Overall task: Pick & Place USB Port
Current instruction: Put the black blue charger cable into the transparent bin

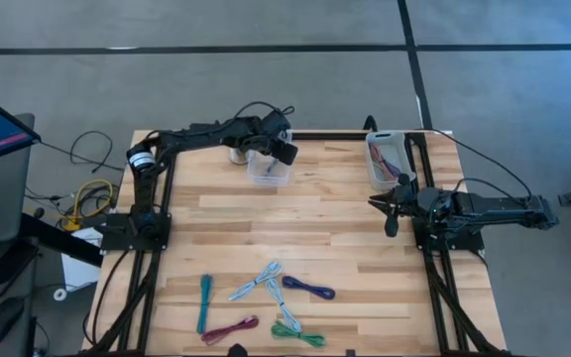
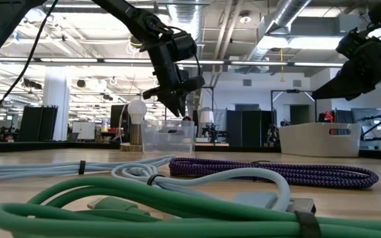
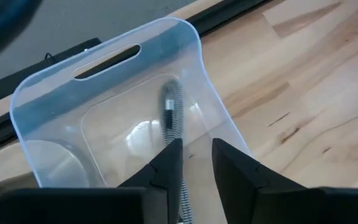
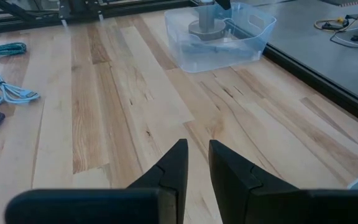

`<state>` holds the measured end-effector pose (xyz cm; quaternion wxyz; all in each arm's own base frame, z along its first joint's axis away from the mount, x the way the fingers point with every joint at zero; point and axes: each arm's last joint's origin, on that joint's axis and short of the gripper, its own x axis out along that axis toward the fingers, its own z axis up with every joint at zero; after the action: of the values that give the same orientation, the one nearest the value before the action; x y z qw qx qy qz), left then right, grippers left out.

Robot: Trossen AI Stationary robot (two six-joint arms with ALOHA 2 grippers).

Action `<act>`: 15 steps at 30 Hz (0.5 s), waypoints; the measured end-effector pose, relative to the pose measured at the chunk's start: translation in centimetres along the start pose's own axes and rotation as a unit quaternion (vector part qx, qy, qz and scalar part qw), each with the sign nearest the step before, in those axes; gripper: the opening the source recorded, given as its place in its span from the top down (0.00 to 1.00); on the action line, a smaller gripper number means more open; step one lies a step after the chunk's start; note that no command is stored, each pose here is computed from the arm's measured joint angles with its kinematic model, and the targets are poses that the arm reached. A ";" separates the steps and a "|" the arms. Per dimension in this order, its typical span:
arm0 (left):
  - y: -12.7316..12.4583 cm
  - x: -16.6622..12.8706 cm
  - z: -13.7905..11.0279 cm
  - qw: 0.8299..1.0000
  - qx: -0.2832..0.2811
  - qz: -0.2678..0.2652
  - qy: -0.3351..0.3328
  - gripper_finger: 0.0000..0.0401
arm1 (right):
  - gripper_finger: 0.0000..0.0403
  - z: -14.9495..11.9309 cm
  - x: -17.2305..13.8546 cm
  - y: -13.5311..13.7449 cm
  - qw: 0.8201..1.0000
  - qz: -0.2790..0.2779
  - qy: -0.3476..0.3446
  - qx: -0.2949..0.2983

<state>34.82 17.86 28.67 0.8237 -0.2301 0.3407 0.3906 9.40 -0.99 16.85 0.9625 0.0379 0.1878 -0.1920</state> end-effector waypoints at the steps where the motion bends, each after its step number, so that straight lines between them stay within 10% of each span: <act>1: 0.0 0.0 0.0 1.000 0.005 -0.001 0.000 0.78 | 0.86 0.0 0.0 0.0 1.000 0.000 0.000 0.000; 15: -1.1 -11.8 0.7 0.961 0.177 -0.192 -0.092 0.88 | 0.86 0.0 0.0 0.0 1.000 0.000 0.000 -0.005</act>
<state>30.53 11.92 38.06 0.9386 -0.1049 0.2765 0.1776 9.40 -0.99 16.86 0.9627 0.0328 0.1886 -0.1910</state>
